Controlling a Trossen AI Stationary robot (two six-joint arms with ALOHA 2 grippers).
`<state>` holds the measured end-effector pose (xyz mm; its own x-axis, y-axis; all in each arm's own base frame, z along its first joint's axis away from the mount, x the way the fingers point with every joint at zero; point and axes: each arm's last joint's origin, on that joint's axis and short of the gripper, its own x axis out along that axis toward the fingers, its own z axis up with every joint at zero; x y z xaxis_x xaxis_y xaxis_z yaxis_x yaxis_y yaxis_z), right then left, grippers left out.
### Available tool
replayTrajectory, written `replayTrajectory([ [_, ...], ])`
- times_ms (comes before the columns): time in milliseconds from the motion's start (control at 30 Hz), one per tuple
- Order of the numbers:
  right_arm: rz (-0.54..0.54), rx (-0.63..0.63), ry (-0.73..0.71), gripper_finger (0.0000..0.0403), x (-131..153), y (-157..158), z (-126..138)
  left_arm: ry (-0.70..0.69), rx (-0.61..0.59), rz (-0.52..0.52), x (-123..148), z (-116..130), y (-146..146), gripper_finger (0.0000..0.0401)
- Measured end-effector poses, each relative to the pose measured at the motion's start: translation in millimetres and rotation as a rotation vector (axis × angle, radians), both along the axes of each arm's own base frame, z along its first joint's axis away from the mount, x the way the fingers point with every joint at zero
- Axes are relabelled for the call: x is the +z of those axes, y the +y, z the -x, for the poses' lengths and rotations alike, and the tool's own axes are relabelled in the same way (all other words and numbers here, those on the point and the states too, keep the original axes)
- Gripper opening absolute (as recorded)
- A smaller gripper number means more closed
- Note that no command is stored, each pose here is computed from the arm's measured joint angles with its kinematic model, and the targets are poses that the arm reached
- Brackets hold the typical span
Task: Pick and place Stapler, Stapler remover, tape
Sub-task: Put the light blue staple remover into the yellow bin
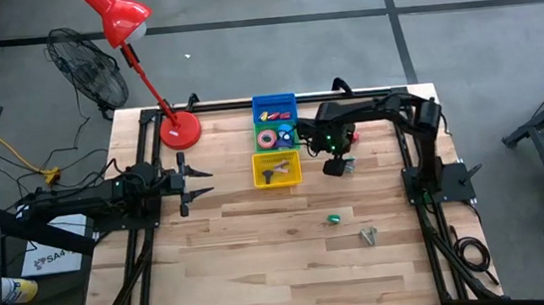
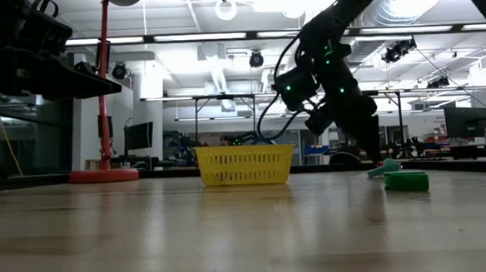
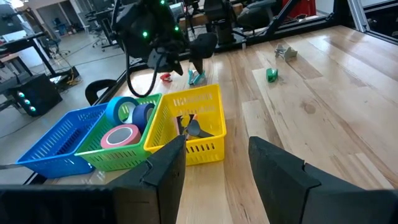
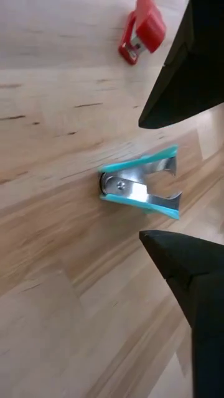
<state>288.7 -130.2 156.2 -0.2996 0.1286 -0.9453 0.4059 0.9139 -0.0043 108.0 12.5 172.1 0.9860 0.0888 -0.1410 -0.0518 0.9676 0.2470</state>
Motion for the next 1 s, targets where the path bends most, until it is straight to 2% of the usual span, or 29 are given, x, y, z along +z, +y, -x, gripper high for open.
replayTrajectory([
  [500, -0.073, 0.014, 0.046, 0.0267, -12.6, 0.8, 0.8, 0.0, 0.0, 0.0, 0.0, 0.0, 0.0, 0.0172],
  [833, -0.068, 0.043, 0.077, 0.023, -25.2, 4.7, 9.4, 0.0, 0.0, 0.0, 0.0, 0.0, 0.0, 0.0172],
  [1000, -0.053, 0.07, 0.09, 0.0195, -25.9, 4.5, 10.4, 0.0, 0.0, 0.0, 0.0, 0.0, 0.0, 0.0172],
])
